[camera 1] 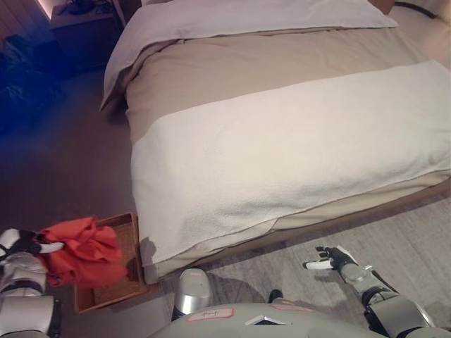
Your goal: Put the clothes on the bed into the basket.
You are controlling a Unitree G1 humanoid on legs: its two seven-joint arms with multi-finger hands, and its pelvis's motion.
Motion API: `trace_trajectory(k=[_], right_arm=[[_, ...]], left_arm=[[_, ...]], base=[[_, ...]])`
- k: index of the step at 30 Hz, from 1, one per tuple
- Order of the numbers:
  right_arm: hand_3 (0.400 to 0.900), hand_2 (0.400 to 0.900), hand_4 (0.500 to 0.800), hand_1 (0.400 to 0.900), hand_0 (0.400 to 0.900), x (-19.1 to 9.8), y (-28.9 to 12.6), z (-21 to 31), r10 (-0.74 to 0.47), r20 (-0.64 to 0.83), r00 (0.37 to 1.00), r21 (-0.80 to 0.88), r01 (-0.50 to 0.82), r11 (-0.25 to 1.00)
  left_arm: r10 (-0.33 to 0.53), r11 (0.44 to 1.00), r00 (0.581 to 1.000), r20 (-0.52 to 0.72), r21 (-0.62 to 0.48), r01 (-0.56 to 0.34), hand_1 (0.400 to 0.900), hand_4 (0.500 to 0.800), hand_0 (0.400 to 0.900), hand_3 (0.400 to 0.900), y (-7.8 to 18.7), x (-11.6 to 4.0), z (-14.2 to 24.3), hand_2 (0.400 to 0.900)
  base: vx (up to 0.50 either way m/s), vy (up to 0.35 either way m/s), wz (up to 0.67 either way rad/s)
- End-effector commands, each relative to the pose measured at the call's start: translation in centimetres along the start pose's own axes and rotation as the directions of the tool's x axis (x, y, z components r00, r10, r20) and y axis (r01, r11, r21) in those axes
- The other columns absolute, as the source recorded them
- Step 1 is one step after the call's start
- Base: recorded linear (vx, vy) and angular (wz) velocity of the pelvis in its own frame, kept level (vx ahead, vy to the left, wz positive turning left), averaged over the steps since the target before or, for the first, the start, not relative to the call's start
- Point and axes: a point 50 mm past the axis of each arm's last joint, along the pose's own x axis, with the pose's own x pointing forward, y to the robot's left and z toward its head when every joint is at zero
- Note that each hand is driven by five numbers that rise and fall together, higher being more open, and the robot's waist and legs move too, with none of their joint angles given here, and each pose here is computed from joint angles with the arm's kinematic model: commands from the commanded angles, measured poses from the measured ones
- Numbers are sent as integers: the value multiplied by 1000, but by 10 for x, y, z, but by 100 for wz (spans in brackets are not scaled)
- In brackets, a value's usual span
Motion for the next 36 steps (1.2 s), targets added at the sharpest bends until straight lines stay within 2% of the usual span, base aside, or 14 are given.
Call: trace_trajectory(k=[1, 6, 7, 8, 21, 23, 26, 29, 30, 31, 32, 35, 36], right_arm=[[900, 900, 800, 900, 900, -1, -27, 10, -84, 30, 996, 68, 82, 994], [900, 900, 800, 900, 900, 0, -24, 10, -74, 30, 997, 79, 72, 994], [900, 900, 800, 900, 900, 0, -24, 10, -73, 30, 997, 82, 71, 994], [900, 900, 800, 900, 900, 0, -23, 10, -70, 30, 997, 81, 68, 994], [900, 900, 800, 900, 900, -1, -21, 4, -66, 14, 998, 84, 65, 994], [900, 900, 800, 900, 900, -1, -21, 2, -67, 8, 998, 92, 66, 994], [900, 900, 800, 900, 900, -1, -19, -1, -64, 1, 998, 101, 64, 993], [900, 900, 800, 900, 900, -1, -17, -3, -57, -9, 998, 108, 58, 992], [900, 900, 800, 900, 900, -1, -17, -3, -59, -8, 998, 110, 59, 992], [900, 900, 800, 900, 900, -1, -17, -3, -58, -9, 998, 114, 59, 992], [900, 900, 800, 900, 900, -1, -17, -2, -58, -8, 998, 111, 59, 992], [900, 900, 800, 900, 900, -1, -17, 1, -62, 1, 998, 111, 62, 992], [900, 900, 800, 900, 900, -1, -17, 2, -62, 2, 998, 111, 62, 992]], left_arm=[[256, 966, 966, 44, 13, -257, 400, 500, 400, 400, 81, 6, 15, 400], [286, 958, 957, 47, -13, -286, 400, 500, 400, 400, 86, 6, 21, 400], [285, 958, 957, 48, -22, -285, 445, 527, 445, 445, 84, 6, 22, 445], [286, 958, 957, 50, -26, -285, 900, 800, 900, 900, 83, 6, 22, 900], [285, 957, 953, 105, -94, -275, 900, 800, 900, 900, 76, 5, 34, 900], [293, 951, 948, 123, -145, -274, 900, 800, 900, 900, 75, 4, 39, 900], [299, 923, 939, 173, -301, -238, 900, 800, 900, 900, 66, 0, 53, 900], [248, 903, 927, 281, -413, -117, 900, 800, 900, 900, 40, -8, 80, 900], [231, 879, 926, 297, -471, -68, 900, 800, 900, 900, 32, -10, 86, 900], [196, 834, 922, 334, -551, 22, 900, 800, 900, 900, 18, -15, 98, 900], [155, 807, 923, 351, -584, 87, 900, 800, 900, 900, 8, -17, 103, 900], [80, 706, 886, 457, -653, 274, 900, 800, 900, 900, -16, -30, 131, 900], [52, 685, 864, 501, -647, 334, 900, 800, 900, 900, -24, -36, 142, 900]], base=[[0, 0, 0], [-5, 8, -6], [11, 3, -6], [7, 9, -7], [5, 9, -6], [-1, 0, -2], [0, 0, 0], [0, 0, 0], [0, 0, 0], [0, 0, 0], [0, 0, 0], [0, 4, -1], [0, 0, 0]])
